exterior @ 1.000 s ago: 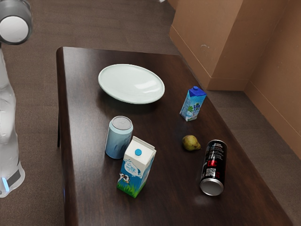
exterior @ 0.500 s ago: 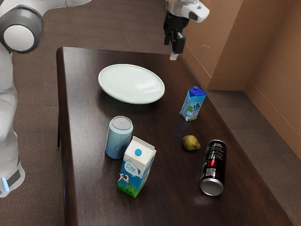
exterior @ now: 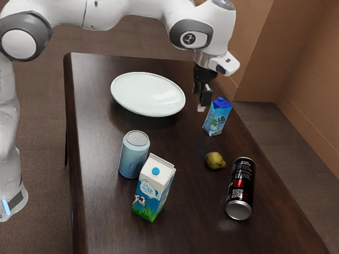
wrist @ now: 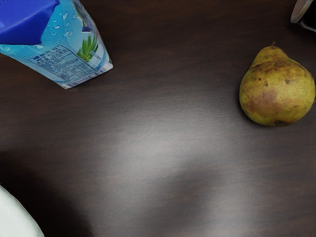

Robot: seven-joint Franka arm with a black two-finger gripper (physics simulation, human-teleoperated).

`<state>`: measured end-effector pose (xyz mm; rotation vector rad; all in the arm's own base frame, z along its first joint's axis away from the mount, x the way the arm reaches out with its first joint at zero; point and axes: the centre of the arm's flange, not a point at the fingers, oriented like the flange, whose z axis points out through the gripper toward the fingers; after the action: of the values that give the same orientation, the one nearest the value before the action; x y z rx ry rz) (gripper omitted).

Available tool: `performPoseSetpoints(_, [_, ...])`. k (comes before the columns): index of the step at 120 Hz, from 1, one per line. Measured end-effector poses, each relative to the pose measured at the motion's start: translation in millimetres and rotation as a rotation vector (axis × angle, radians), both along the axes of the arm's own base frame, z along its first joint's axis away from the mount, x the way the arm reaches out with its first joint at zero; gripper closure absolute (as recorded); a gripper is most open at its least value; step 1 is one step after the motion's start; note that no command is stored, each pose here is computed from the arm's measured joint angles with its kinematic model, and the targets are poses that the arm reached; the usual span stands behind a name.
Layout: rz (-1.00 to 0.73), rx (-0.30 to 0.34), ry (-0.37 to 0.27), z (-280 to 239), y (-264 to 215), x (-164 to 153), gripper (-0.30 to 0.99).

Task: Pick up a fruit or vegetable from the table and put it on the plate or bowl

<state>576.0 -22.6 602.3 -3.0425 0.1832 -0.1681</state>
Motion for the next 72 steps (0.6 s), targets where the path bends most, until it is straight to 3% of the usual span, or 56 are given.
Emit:
performPoseSetpoints(17, [-0.067, -0.001, 0.011, -17, -37, 7, 0.02])
performPoseSetpoints(41, [-0.302, -0.002, 0.030, -46, -174, -6, 0.02])
performPoseSetpoints(72, [-0.222, -0.002, 0.034, -67, -135, 28, 0.02])
